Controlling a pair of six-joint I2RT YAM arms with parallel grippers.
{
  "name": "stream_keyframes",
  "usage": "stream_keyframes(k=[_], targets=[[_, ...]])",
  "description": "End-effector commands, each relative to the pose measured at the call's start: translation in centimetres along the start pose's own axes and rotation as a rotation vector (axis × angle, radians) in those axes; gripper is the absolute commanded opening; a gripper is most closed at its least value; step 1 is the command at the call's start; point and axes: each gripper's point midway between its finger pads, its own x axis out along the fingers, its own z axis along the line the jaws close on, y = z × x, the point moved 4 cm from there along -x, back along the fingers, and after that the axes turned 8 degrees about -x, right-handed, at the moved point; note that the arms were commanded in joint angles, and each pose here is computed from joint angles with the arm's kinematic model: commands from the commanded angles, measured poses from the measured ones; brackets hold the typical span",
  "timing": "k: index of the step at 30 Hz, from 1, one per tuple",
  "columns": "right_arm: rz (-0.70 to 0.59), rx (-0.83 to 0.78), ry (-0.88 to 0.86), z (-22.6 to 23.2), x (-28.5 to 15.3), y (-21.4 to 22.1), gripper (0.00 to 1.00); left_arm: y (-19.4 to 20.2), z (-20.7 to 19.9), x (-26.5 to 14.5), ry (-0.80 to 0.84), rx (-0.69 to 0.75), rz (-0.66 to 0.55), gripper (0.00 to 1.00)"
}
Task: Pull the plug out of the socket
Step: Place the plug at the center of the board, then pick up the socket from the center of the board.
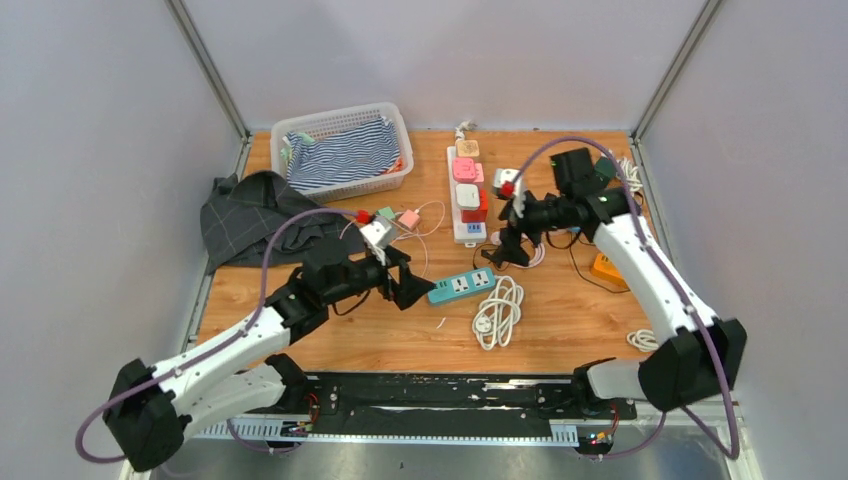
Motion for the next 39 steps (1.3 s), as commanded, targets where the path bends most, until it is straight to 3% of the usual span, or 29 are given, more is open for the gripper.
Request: stream_keyframes(k=[1, 8, 14, 26, 29, 31, 35, 39], targets=[[-0.140, 0.019, 0.059, 0.7, -2.8, 2.1, 0.98, 1.7, -0.5, 2.8, -0.037, 0.168, 0.091, 0.98], [-0.181, 0.172, 0.068, -0.4, -4.1, 5.0, 0.95, 5.9, 1.0, 9.1, -0.061, 0.422, 0.310, 0.98], [-0.171, 0.189, 0.059, -0.5, -4.1, 5.6, 0.96, 8.7, 1.8, 12.6, -0.065, 0.452, 0.414, 0.97], [-0.163, 0.208, 0.063, -0.8, -4.2, 6.0, 0.96, 13.1, 5.1, 16.0, -0.246, 0.509, 0.634, 0.77], [-0.163, 0.210, 0.065, -0.8, -4.2, 6.0, 0.96, 13.6, 5.7, 16.1, -0.292, 0.520, 0.719, 0.65], [-0.163, 0.212, 0.063, -0.8, -4.2, 6.1, 0.96, 13.7, 5.5, 16.0, -0.288, 0.517, 0.737, 0.47], [-0.164, 0.213, 0.069, -0.8, -4.4, 6.0, 0.96, 12.7, 4.0, 15.1, -0.250, 0.505, 0.677, 0.18], [-0.169, 0.211, 0.070, -0.8, -4.5, 5.9, 0.96, 10.3, 2.2, 13.3, -0.215, 0.479, 0.584, 0.00]])
